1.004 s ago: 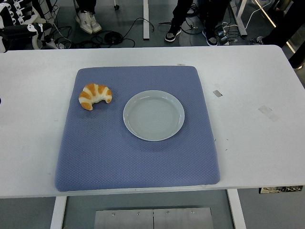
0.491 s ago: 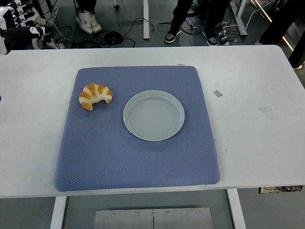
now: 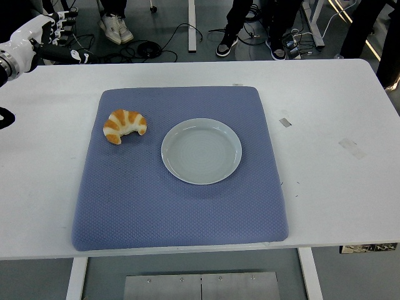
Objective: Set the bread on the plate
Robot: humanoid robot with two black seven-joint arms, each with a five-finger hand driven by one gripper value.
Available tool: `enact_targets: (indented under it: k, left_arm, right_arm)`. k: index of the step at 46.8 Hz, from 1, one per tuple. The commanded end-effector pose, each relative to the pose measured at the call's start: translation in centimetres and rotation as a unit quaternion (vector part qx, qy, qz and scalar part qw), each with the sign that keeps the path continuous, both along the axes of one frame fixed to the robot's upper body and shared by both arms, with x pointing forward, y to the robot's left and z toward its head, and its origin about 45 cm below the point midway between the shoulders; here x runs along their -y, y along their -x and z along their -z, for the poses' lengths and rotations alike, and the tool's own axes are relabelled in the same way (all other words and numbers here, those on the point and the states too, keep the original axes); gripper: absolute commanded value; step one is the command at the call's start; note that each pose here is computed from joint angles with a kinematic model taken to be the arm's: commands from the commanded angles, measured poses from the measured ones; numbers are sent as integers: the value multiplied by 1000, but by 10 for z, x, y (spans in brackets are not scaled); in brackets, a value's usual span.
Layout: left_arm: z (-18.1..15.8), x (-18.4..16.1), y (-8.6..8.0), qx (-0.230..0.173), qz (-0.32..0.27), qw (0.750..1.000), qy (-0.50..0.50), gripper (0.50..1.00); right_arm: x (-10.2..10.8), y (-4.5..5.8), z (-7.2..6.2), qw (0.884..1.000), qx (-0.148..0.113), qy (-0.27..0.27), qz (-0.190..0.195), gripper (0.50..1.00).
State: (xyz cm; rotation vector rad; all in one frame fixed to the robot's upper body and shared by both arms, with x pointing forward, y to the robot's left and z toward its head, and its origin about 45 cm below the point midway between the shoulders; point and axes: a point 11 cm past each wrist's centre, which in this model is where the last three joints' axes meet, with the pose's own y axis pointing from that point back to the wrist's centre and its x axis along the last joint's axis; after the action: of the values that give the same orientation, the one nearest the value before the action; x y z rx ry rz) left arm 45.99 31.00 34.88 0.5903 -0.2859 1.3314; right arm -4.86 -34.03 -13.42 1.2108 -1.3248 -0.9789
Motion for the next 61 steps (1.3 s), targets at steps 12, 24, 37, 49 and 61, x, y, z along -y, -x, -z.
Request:
enact_targets:
  k: [12,24,37,49,61]
  left_arm:
    - [15,20,6,-23,15,995,-101,960]
    - [21,40,10,-27,46,988,-142,960]
    - [33,57,19,-24,87,977,-192,965]
    - [47,77,23,-15,119,967,-225,965]
    - [68,85,28,-31,133,959,-247,965]
  right_arm:
    - [0,0,0,1000,0,0,0,1000]
    - [0,0,0,1000,0,0,0,1000]
    - [0,0,0,1000,0,0,0,1000]
    - [0,0,0,1000,0,0,0,1000]
    - [0,-1,0,1000,1,0,0,1000]
